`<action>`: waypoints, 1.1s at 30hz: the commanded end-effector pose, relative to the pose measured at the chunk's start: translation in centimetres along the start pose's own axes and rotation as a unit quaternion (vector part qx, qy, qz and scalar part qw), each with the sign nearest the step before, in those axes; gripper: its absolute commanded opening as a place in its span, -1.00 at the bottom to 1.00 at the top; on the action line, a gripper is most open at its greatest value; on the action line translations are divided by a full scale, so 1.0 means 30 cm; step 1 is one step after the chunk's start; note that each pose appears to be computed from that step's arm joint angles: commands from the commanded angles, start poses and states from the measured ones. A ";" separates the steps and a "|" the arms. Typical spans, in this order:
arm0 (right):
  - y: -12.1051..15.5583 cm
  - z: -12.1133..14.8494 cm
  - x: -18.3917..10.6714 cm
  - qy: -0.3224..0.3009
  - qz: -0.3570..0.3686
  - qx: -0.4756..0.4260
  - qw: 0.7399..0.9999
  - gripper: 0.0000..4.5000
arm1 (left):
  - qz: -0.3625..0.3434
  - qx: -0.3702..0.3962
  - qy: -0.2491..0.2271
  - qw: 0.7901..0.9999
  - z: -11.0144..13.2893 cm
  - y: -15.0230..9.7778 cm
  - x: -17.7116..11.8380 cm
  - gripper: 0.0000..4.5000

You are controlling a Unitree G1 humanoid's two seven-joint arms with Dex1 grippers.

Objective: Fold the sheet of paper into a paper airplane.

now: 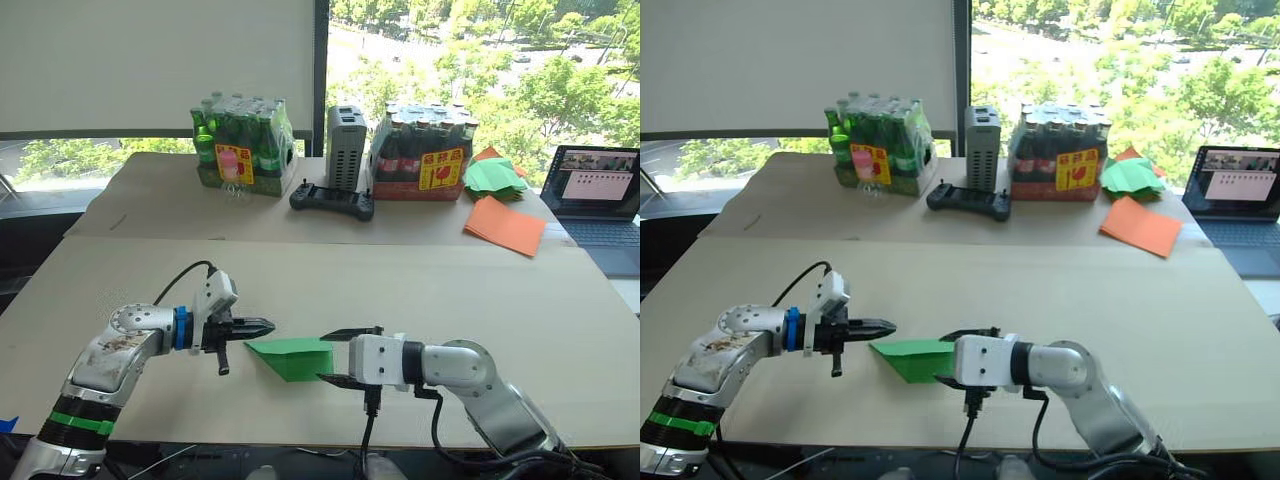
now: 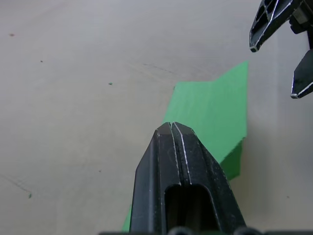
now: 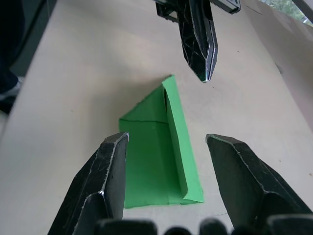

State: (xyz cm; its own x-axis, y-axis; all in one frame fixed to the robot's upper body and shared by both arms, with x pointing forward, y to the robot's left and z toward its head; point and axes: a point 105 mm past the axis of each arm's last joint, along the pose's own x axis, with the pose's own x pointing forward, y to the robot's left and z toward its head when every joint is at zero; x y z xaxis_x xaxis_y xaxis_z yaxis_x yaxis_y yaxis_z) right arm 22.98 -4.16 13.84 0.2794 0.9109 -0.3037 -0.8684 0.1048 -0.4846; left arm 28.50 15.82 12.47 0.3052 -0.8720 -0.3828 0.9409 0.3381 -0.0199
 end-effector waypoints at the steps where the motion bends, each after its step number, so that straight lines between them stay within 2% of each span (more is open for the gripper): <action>1: -0.015 0.075 -0.031 -0.049 -0.009 0.053 0.997 0.30 | -0.009 0.015 0.010 1.000 0.006 -0.005 -0.001 -1.00; 9: -0.032 0.066 -0.042 -0.040 -0.025 0.078 0.996 0.30 | -0.005 0.024 0.032 0.999 -0.040 0.000 0.037 -1.00; 12: -0.022 0.066 -0.043 -0.040 -0.021 0.084 0.995 0.30 | 0.011 0.029 0.060 0.998 -0.091 0.023 0.048 -1.00; 16: -0.012 0.059 -0.047 -0.031 -0.013 0.082 0.996 0.30 | 0.001 0.042 0.089 0.995 -0.147 0.011 0.053 -1.00; 21: -0.009 0.029 -0.038 0.003 -0.001 0.058 0.998 0.30 | 0.007 0.053 0.110 0.992 -0.194 0.016 0.054 -1.00; 26: 0.014 -0.021 0.003 0.039 0.026 0.006 0.999 0.30 | 0.014 0.056 0.099 0.993 -0.176 0.032 0.068 -1.00; 33: 0.012 -0.048 0.044 0.039 0.033 -0.024 0.998 0.30 | 0.013 0.066 0.101 0.993 -0.164 0.053 0.065 -1.00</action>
State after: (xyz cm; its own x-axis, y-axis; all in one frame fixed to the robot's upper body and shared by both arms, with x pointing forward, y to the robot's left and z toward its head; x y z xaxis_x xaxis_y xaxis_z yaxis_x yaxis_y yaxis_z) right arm 23.73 -3.98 11.38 0.2615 0.8675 -0.4232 -0.8890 0.0457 -0.4556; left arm 29.98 15.86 8.05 0.3135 -0.7972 -0.5159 0.9474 0.2992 0.1134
